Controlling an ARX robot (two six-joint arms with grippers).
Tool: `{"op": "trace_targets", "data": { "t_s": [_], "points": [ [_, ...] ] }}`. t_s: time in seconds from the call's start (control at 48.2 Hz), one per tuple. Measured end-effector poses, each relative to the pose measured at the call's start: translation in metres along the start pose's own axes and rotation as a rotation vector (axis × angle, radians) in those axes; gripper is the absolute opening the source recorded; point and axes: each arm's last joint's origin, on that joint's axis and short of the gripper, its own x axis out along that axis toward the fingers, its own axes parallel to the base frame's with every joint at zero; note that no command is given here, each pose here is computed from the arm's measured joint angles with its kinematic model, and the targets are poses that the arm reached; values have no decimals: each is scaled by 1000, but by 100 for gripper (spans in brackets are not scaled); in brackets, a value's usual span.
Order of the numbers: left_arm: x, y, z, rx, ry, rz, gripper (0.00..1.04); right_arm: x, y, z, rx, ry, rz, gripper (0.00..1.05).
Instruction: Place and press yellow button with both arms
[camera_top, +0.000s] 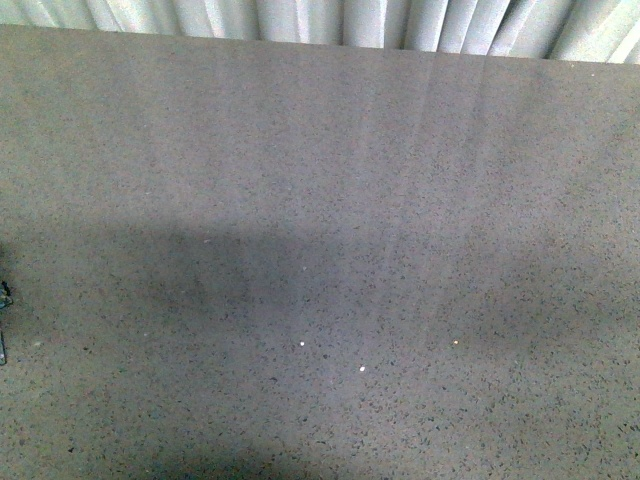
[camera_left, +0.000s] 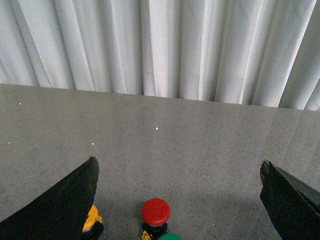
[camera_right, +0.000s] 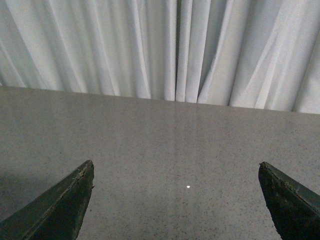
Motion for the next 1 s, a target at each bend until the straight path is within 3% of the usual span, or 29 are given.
{"op": "trace_targets", "data": {
  "t_s": [0.54, 0.56, 0.643, 0.706, 0.851, 0.996],
  "points": [
    [0, 0, 0, 0, 0, 0, 96, 0, 0, 0, 0, 0, 0, 96],
    [0, 0, -1, -2, 21, -20, 96, 0, 0, 0, 0, 0, 0, 96],
    [4, -1, 6, -73, 331, -231, 96, 0, 0, 0, 0, 0, 2, 96],
    [18, 1, 16, -94, 382, -284, 96, 0, 0, 0, 0, 0, 0, 96],
    [60, 22, 30, -35, 350, -168, 96, 0, 0, 0, 0, 0, -2, 96],
    [95, 52, 3, -16, 417, -26, 96, 0, 0, 0, 0, 0, -1, 96]
  ]
}}
